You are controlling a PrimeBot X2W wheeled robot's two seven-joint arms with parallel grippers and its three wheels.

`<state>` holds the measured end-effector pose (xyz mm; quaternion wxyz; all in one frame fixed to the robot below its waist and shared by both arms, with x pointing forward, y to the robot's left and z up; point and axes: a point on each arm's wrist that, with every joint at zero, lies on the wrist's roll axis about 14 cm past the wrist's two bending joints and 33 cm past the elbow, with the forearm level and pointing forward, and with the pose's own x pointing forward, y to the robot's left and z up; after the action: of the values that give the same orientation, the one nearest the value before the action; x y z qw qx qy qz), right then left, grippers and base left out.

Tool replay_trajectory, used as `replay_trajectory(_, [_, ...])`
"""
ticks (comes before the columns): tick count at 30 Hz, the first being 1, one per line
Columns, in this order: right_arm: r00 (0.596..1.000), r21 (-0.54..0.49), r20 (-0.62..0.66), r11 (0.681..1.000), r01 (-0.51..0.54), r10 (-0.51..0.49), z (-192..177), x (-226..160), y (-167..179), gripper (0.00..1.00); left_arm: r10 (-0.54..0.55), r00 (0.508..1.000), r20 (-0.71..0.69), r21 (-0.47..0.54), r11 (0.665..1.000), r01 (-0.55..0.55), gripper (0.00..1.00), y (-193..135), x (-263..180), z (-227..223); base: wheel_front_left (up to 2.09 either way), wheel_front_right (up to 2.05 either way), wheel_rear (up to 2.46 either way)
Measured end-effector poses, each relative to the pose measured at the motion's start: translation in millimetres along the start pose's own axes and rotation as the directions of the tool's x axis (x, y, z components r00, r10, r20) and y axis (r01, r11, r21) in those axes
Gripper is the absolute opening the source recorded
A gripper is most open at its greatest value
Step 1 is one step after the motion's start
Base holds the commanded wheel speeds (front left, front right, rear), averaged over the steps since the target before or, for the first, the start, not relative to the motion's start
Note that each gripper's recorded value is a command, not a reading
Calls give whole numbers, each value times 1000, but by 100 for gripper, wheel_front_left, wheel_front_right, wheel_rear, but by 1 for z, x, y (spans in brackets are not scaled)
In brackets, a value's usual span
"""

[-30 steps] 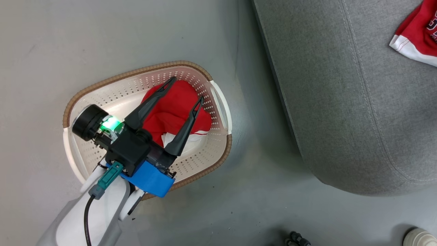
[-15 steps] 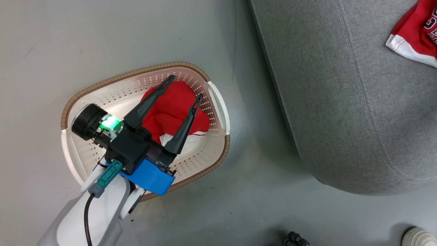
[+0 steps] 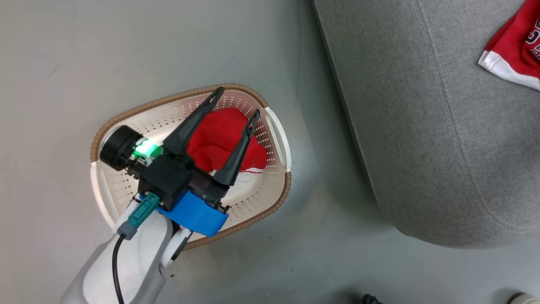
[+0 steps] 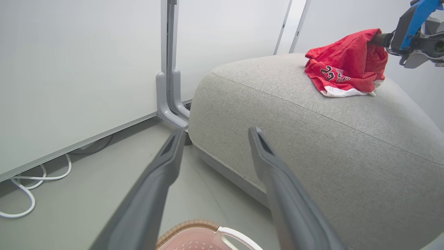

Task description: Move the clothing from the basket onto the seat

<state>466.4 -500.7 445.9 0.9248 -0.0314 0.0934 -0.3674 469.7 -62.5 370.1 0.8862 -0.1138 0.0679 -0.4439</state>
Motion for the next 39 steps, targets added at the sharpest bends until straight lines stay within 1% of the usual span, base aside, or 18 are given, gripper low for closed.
replay_trajectory(6, [1000, -15, -5, 1000, -28, 28, 0, -10, -1, 100, 20, 999, 37, -10, 1000, -20, 100, -7, 0, 20, 0, 0, 0])
replay_trajectory(10, [999, -20, -8, 998, -54, 54, -1, -21, -1, 100, 54, 997, 52, -20, 998, -53, 100, -9, -4, 33, 0, 0, 0])
replay_trajectory(18, [994, -23, 12, 994, -104, 104, 7, -51, -7, 100, 131, 988, 80, -32, 991, -129, 100, -19, -24, 60, 0, 0, 0])
replay_trajectory(23, [985, -3, 48, 986, -164, 164, 15, -78, 3, 100, 201, 974, 101, -40, 979, -198, 100, -22, -45, 77, 0, 0, 0])
replay_trajectory(32, [959, 14, 129, 966, -256, 253, 35, -133, 13, 100, 336, 932, 140, -42, 942, -333, 100, -19, -92, 100, 0, 0, 0])
replay_trajectory(39, [926, 40, 150, 933, -356, 347, 38, -183, 44, 100, 441, 882, 167, -34, 896, -442, 100, -12, -132, 110, 0, 0, 0])
